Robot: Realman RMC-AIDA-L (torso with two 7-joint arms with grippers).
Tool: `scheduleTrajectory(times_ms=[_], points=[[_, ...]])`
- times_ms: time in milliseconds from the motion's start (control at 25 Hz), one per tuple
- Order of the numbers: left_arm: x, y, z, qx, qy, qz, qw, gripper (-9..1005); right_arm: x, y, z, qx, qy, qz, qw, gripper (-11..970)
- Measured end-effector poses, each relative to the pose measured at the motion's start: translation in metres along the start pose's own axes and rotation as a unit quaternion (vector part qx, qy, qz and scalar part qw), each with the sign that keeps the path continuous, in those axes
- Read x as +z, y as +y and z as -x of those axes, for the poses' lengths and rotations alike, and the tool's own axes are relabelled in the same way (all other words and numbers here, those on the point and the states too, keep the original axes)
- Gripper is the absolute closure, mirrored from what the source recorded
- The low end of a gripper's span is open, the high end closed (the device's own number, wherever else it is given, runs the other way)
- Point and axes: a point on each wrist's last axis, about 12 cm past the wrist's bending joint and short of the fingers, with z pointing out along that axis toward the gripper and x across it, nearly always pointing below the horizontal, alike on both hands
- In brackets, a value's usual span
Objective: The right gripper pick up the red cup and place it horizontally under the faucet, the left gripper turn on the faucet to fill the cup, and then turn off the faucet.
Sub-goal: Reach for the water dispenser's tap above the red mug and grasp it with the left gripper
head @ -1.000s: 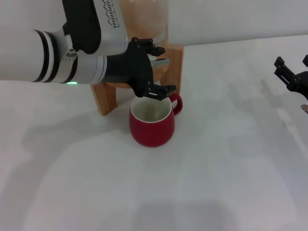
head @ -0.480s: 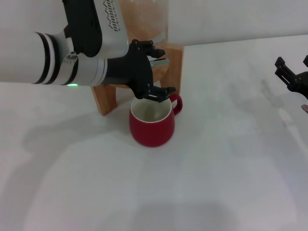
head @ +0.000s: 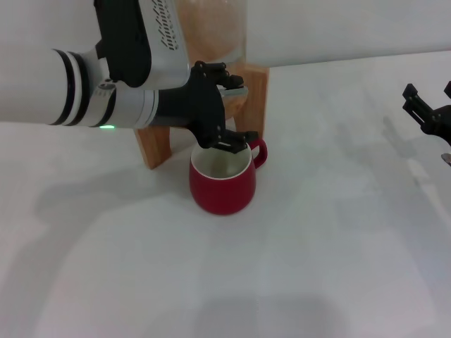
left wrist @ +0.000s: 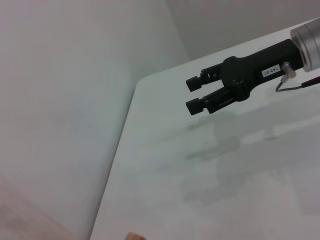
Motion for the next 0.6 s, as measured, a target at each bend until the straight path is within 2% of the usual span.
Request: scheduleTrajectory(times_ms=[600], points=[[-0.0019, -0.0028, 0.0017, 0.002, -0.002, -0.005, 1.000, 115, 0.0008, 0.0004, 0.0009, 0.000, -0.002, 0.001, 1.000, 114]])
